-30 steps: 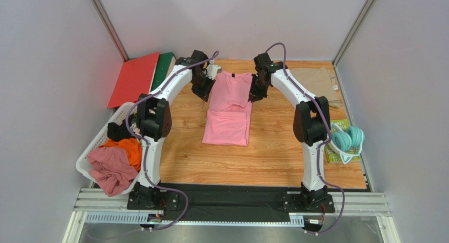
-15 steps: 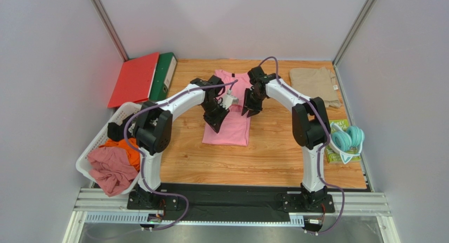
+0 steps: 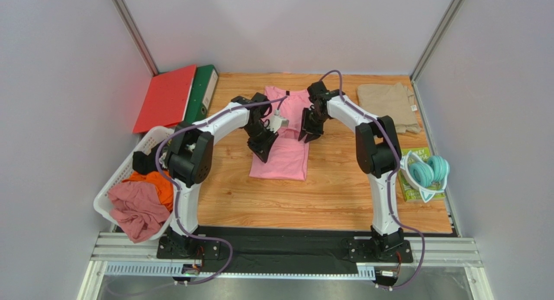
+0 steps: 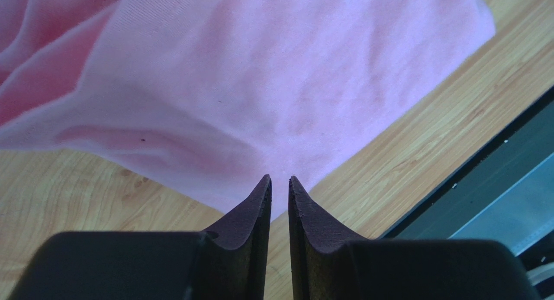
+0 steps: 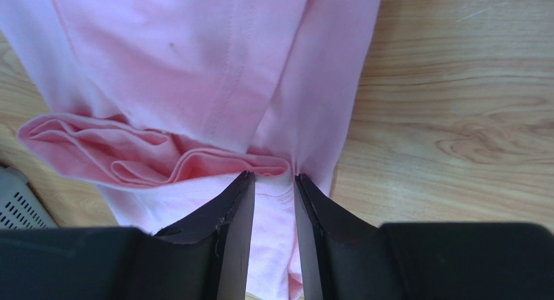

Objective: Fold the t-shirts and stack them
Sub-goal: Fold the folded rectangular tshirt in 1/3 of the way

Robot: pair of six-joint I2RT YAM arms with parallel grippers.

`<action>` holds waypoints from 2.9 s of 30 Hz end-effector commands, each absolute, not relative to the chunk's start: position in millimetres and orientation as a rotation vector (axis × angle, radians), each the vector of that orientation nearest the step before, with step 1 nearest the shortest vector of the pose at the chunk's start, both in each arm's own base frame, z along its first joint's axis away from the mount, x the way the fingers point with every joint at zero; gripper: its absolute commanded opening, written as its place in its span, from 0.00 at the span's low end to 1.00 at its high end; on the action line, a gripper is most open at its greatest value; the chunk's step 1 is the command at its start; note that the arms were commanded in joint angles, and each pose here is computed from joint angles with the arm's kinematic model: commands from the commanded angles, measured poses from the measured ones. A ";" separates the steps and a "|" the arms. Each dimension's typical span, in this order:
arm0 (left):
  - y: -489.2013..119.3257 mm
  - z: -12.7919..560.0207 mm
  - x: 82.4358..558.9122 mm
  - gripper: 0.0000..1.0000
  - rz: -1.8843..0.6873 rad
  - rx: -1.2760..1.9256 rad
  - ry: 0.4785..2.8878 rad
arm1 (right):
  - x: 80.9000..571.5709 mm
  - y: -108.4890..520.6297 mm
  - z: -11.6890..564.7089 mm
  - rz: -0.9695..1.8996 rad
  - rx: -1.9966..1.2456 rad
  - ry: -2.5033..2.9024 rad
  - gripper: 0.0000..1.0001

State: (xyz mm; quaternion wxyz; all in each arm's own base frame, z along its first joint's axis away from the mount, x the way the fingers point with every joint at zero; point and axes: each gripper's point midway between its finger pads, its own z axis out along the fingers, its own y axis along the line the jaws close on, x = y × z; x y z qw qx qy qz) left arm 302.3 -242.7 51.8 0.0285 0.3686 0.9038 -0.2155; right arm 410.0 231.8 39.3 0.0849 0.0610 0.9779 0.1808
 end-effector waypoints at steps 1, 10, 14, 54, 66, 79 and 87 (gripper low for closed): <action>-250.7 89.6 291.2 0.22 -0.763 1.135 2.690 | 422.2 234.2 39.5 0.576 0.145 2.888 0.34; -241.7 95.1 280.6 0.22 -0.741 1.149 2.677 | 418.1 235.7 38.6 0.612 0.156 2.889 0.14; -238.7 85.4 280.2 0.22 -0.719 1.148 2.698 | 417.3 234.1 45.0 0.612 0.154 2.878 0.05; -227.3 36.4 247.9 0.22 -0.706 1.107 2.773 | 360.8 195.1 100.4 0.489 0.203 2.811 0.45; -238.0 114.4 269.0 0.21 -0.779 1.079 2.591 | 291.6 277.7 110.4 0.871 0.088 2.820 0.42; -225.8 84.8 284.8 0.20 -0.782 0.951 2.667 | 275.2 341.0 83.3 1.439 0.199 2.859 0.41; -215.6 100.3 284.7 0.20 -0.763 0.960 2.618 | 260.5 326.9 14.5 1.302 0.273 3.037 0.41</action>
